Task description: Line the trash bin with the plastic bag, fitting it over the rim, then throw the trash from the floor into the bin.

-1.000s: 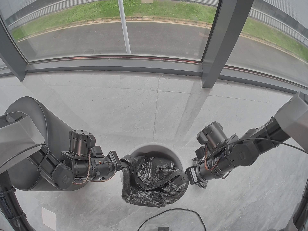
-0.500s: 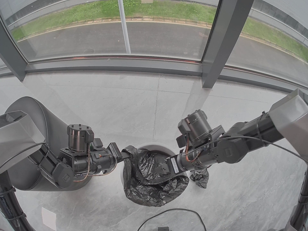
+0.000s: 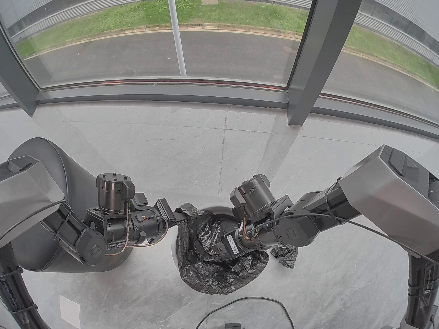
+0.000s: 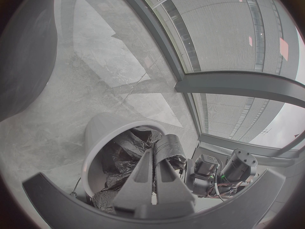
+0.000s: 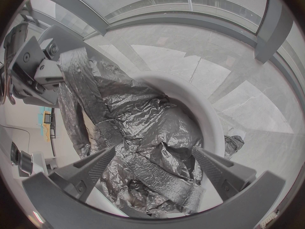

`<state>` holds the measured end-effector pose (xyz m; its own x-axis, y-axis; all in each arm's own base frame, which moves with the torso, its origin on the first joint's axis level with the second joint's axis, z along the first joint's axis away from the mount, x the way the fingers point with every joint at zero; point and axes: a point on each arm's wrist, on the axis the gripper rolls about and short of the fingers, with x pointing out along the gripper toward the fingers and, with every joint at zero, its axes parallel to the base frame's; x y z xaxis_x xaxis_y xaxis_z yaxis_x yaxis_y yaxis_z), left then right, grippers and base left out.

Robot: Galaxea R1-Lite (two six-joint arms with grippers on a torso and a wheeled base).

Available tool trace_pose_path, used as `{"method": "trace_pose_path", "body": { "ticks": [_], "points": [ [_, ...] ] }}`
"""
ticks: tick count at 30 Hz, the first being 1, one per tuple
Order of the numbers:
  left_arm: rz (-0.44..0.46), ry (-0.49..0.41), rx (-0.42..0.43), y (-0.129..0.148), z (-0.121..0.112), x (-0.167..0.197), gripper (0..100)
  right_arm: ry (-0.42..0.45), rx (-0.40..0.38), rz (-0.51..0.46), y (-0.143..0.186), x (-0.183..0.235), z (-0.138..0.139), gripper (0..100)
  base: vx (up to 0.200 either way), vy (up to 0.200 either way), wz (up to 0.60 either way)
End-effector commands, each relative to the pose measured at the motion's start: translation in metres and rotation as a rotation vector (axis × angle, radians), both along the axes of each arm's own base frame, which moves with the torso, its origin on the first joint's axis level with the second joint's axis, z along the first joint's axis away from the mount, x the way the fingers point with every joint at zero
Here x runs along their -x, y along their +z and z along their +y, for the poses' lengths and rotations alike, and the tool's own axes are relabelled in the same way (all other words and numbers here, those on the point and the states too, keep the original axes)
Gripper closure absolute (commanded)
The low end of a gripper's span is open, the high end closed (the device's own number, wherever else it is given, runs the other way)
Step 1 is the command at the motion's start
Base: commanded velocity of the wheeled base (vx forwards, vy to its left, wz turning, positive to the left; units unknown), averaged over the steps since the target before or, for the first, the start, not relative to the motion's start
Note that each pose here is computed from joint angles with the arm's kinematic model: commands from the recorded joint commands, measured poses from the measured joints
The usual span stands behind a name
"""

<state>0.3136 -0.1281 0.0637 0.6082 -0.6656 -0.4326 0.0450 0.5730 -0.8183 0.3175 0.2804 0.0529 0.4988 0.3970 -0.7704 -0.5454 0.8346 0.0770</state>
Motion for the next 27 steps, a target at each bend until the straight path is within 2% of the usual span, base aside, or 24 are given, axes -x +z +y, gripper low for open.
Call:
{"method": "trace_pose_path", "body": {
  "ticks": [1,7,10,16,22,27],
  "points": [
    [-0.012,0.005,0.005,0.002,0.000,-0.004,100,0.007,0.022,0.000,-0.005,0.001,0.001,0,0.000,0.000,0.00],
    [-0.017,0.013,0.007,0.002,0.001,-0.008,100,0.006,0.085,0.007,-0.014,0.019,-0.001,0,0.000,0.000,0.00],
    [-0.026,0.019,0.010,0.004,0.002,-0.010,100,0.042,0.127,-0.020,-0.016,0.027,0.004,0,0.000,0.000,0.00],
    [-0.032,0.029,0.012,0.006,0.005,-0.012,100,0.080,0.177,-0.105,-0.015,0.024,0.007,0,0.000,0.000,0.00],
    [-0.028,0.030,0.011,0.004,0.005,-0.013,100,0.111,0.206,-0.112,-0.019,0.024,0.007,0,0.000,0.000,0.00],
    [-0.030,0.038,0.012,0.005,0.008,-0.014,100,0.157,0.269,-0.145,-0.023,0.022,0.007,0,0.000,0.000,0.00]
  ]
}}
